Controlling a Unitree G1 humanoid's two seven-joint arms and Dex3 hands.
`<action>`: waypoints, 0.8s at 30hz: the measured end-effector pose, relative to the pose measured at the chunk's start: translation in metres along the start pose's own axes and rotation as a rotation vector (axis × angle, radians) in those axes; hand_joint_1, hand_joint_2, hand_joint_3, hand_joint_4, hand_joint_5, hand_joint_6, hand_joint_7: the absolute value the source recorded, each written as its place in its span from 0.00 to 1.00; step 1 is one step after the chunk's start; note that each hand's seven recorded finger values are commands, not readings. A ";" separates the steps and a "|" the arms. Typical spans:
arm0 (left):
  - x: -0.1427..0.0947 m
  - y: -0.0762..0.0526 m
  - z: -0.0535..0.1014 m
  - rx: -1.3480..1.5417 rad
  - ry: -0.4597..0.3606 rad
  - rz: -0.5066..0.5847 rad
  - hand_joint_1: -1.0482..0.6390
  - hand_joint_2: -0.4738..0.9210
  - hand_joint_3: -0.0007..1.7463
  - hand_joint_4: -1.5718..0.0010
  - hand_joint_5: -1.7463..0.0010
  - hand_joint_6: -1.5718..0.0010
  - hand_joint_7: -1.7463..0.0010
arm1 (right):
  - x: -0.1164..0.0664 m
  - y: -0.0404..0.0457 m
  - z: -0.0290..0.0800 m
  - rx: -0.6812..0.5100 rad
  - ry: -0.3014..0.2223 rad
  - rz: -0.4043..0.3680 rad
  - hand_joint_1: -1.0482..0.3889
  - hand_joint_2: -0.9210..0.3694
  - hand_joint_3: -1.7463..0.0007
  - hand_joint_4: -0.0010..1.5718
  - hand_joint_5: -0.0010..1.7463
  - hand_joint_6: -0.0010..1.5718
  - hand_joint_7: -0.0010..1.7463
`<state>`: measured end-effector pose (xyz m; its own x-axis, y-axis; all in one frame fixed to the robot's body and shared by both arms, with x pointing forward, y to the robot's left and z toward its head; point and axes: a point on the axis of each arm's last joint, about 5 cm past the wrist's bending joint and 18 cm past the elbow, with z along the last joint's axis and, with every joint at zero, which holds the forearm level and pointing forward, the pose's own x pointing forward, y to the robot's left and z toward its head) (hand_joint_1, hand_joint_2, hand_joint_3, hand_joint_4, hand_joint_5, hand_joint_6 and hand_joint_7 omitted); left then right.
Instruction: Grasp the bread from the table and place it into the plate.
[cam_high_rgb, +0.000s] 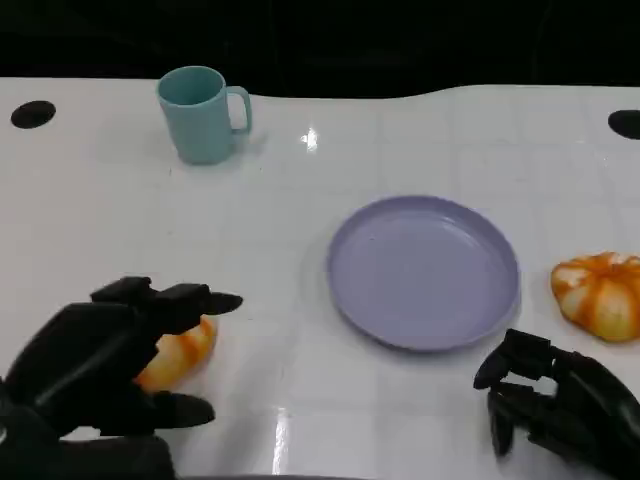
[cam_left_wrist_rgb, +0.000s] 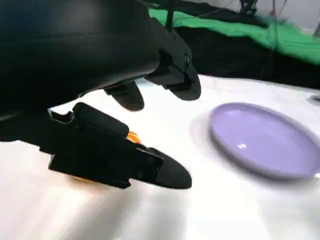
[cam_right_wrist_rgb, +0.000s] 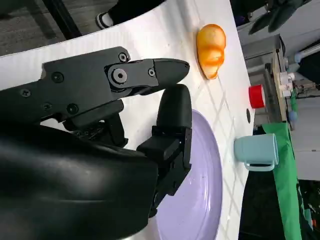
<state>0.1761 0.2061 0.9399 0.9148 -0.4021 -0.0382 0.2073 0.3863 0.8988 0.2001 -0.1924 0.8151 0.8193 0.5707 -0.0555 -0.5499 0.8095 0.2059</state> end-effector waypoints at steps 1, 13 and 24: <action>0.000 0.002 0.002 0.049 0.023 -0.008 0.29 0.99 0.00 0.96 0.79 0.83 0.96 | 0.000 0.0000 0.000 0.000 0.000 0.000 0.36 0.00 0.86 0.43 1.00 0.45 0.76; 0.008 0.003 0.013 0.283 0.133 -0.048 0.31 0.93 0.00 0.96 0.91 0.85 1.00 | 0.001 0.0003 0.001 -0.004 0.009 -0.003 0.37 0.00 0.87 0.43 1.00 0.45 0.76; 0.028 0.000 0.010 0.344 0.187 -0.126 0.34 0.91 0.00 0.96 0.94 0.87 1.00 | 0.000 0.0007 0.002 -0.013 0.008 0.000 0.37 0.00 0.85 0.42 1.00 0.44 0.76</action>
<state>0.1979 0.1867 0.9429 0.9433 -0.2590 -0.2078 0.2231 0.0306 0.9743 0.2001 -0.1920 0.8169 0.8177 0.5721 -0.0635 -0.5523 0.8109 0.1935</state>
